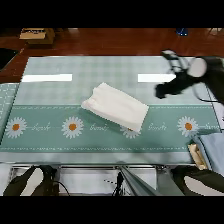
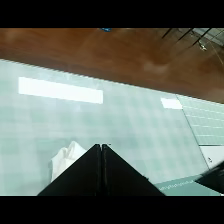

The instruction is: Fold the shirts.

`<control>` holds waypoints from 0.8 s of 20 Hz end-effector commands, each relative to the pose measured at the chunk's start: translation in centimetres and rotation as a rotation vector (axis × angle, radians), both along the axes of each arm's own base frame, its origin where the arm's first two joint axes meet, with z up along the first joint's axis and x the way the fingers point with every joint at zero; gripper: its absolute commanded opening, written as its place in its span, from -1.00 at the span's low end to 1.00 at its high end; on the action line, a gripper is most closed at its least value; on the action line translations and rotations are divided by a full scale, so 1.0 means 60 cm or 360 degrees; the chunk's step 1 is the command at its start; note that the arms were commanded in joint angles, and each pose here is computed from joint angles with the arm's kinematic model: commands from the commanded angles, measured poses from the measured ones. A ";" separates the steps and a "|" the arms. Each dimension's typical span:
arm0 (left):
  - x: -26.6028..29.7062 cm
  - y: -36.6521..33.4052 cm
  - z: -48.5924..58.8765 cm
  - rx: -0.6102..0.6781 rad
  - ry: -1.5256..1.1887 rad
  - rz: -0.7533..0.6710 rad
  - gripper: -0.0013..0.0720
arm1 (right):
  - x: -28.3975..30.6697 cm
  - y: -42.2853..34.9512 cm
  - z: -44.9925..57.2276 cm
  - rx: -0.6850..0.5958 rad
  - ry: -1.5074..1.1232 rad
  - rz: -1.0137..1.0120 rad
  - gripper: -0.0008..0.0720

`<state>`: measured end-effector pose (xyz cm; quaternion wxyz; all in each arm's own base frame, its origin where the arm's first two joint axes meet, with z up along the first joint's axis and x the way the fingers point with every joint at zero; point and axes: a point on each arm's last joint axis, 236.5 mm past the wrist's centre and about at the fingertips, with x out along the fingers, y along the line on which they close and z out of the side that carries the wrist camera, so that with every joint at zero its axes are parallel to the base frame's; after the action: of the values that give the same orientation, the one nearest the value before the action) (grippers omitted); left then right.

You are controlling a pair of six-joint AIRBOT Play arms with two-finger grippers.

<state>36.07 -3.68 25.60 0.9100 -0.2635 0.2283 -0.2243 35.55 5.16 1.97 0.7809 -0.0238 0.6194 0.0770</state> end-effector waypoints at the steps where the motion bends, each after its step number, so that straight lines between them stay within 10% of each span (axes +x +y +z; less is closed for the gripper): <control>1: 0.000 0.003 -0.005 0.0021 0.0010 0.0007 -0.91 | -0.115 -0.084 -0.039 0.0379 0.0282 -0.0485 0.67; 6: -0.006 -0.003 -0.008 0.0020 0.0030 -0.0027 -0.91 | -0.112 0.052 -0.115 0.1143 0.0217 -0.0818 0.68; 16: -0.006 -0.004 -0.008 0.0020 0.0030 -0.0029 -0.91 | -0.091 0.217 -0.215 0.1067 0.0124 -0.0897 0.64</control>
<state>35.71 -3.93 25.11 0.9074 -0.2580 0.2402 -0.2286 29.72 16.49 -9.07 0.7104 0.3920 0.5784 0.0843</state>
